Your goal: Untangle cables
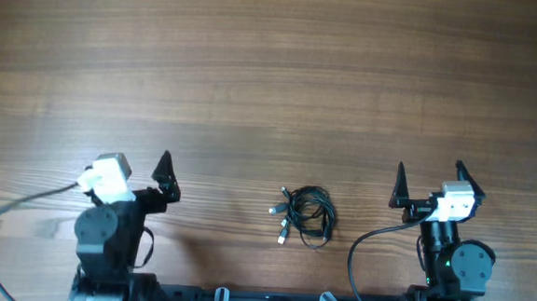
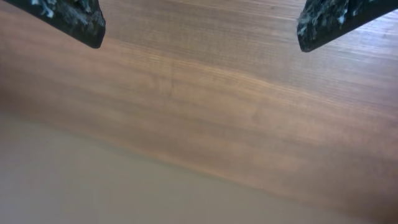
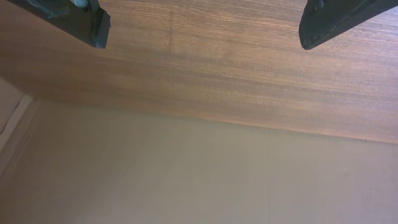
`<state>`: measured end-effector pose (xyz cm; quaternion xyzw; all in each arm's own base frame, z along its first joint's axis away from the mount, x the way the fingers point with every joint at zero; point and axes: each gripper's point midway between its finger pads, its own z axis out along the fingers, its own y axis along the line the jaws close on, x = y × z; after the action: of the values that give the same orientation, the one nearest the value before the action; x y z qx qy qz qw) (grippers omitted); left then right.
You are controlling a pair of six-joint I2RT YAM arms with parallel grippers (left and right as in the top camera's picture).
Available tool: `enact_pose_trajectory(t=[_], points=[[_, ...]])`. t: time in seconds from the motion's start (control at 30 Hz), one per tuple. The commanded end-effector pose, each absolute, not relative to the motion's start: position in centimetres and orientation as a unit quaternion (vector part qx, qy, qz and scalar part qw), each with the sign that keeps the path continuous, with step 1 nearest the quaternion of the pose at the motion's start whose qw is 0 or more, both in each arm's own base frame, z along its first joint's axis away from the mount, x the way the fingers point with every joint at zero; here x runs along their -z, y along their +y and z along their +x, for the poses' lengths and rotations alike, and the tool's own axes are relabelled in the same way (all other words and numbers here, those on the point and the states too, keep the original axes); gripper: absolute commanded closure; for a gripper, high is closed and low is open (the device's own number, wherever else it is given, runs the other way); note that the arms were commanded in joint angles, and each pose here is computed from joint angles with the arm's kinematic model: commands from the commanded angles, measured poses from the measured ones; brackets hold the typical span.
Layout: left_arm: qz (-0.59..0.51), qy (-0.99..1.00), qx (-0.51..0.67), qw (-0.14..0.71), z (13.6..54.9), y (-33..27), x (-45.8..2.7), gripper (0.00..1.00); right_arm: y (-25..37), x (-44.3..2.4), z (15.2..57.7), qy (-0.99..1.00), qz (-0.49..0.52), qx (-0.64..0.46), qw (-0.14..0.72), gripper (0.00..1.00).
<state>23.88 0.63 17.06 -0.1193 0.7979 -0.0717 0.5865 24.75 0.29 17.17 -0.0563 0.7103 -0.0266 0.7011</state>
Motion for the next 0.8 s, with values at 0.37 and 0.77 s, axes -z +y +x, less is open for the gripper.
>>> enact_pose_trajectory(t=[0.37, 0.77], points=[[-0.109, 0.899, 0.051, 0.422, 29.0, 0.3, -16.3, 0.00, 0.1, -17.4, 24.7, 0.706, -0.057, 0.036, 0.705, 0.00], [-0.086, 0.901, 0.062, 0.420, 29.0, -1.3, -16.2, 0.00, 0.1, -17.4, 24.7, 0.706, -0.057, 0.036, 0.705, 0.00]])
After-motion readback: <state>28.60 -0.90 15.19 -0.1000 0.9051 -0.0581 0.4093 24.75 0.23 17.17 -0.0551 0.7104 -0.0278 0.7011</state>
